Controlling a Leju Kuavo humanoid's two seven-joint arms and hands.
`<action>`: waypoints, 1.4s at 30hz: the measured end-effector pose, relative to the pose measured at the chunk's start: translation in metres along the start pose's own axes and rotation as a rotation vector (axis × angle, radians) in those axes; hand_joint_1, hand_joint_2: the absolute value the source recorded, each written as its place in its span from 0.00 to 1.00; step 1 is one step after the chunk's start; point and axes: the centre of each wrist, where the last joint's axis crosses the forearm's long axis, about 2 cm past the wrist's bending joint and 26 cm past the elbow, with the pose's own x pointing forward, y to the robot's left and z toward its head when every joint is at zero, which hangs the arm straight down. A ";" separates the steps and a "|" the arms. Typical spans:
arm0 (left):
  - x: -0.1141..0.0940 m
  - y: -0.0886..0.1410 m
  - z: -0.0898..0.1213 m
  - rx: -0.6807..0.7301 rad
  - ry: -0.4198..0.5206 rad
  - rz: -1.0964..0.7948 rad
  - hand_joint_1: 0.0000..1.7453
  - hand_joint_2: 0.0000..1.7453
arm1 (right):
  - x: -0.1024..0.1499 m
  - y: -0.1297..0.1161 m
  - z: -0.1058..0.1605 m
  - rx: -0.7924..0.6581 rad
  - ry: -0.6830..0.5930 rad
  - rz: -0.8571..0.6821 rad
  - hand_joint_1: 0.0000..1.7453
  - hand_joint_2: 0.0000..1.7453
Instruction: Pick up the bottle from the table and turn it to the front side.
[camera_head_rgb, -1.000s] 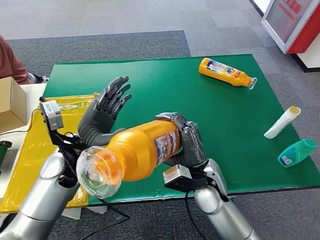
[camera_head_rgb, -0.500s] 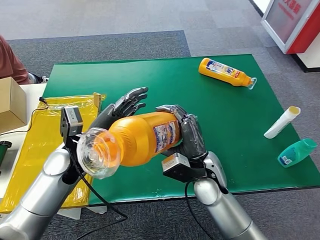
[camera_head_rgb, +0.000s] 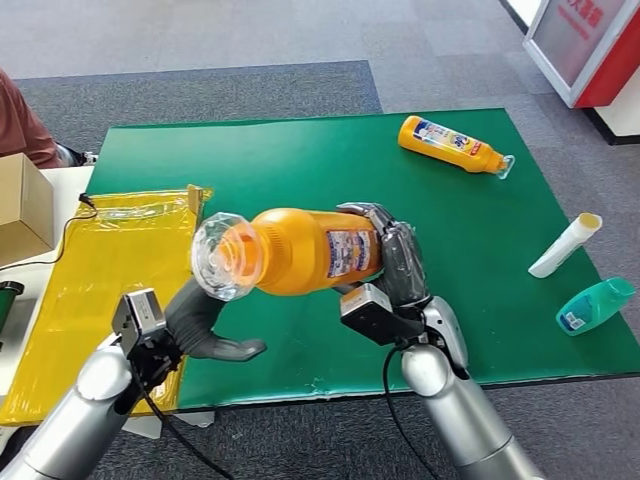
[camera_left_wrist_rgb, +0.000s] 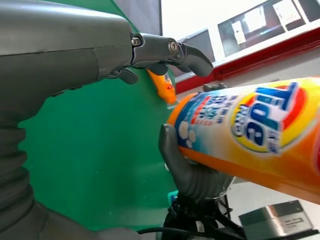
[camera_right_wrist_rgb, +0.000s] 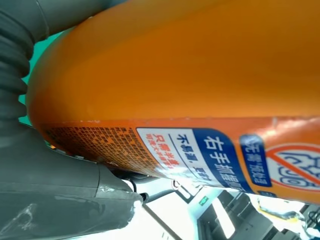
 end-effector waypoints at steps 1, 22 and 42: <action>0.001 0.001 0.000 0.001 -0.002 -0.007 0.00 1.00 | -0.001 0.000 0.000 0.005 0.003 0.000 1.00 1.00; 0.036 0.010 -0.040 -0.037 -0.071 -0.101 0.00 1.00 | -0.003 0.012 0.010 0.080 0.030 0.000 1.00 1.00; 0.055 0.001 -0.072 -0.090 -0.139 -0.091 1.00 1.00 | 0.015 0.034 0.008 0.133 0.013 -0.056 1.00 1.00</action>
